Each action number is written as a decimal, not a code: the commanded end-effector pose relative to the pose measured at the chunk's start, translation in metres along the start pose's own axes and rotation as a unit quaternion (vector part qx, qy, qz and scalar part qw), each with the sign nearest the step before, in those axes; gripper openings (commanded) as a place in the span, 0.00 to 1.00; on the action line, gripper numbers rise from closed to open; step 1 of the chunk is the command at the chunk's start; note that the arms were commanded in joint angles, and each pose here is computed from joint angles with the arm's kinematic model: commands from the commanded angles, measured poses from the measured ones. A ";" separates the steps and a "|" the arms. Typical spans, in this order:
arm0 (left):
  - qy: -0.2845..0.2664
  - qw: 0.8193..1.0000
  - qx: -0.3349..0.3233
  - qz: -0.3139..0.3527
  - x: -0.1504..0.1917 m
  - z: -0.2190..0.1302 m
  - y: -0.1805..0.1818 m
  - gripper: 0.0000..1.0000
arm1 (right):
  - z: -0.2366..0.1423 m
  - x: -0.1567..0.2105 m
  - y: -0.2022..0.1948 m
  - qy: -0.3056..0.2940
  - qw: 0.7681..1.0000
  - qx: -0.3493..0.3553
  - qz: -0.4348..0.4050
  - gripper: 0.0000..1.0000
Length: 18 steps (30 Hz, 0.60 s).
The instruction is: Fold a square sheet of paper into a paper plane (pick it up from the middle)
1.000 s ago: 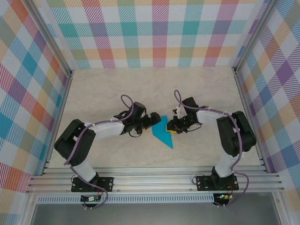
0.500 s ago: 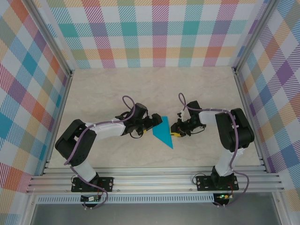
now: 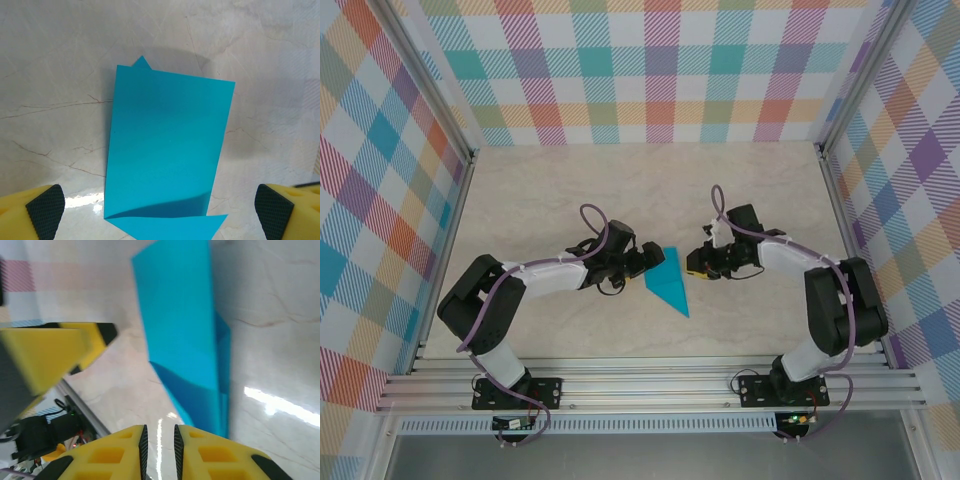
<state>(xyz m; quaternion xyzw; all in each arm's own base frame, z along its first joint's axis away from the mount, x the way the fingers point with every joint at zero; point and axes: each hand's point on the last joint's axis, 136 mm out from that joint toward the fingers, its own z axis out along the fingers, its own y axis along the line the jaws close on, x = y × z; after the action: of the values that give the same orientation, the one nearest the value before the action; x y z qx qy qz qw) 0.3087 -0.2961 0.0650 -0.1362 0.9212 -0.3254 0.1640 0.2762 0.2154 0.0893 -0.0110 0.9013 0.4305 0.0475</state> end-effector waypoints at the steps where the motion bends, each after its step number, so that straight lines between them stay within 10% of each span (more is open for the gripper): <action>1: -0.005 1.000 0.000 0.002 0.003 -0.003 0.001 1.00 | 0.001 0.006 0.017 0.014 0.999 -0.048 0.002 0.23; 18: -0.007 1.000 0.012 0.009 0.003 -0.004 -0.002 1.00 | 0.034 0.020 0.018 0.079 0.994 -0.069 0.008 0.22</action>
<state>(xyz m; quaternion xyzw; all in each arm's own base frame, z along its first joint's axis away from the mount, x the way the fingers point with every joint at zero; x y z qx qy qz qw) 0.3076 -0.2951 0.0623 -0.1361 0.9209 -0.3261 0.1645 0.2567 0.2439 0.0707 -0.0228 0.8831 0.4679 -0.0271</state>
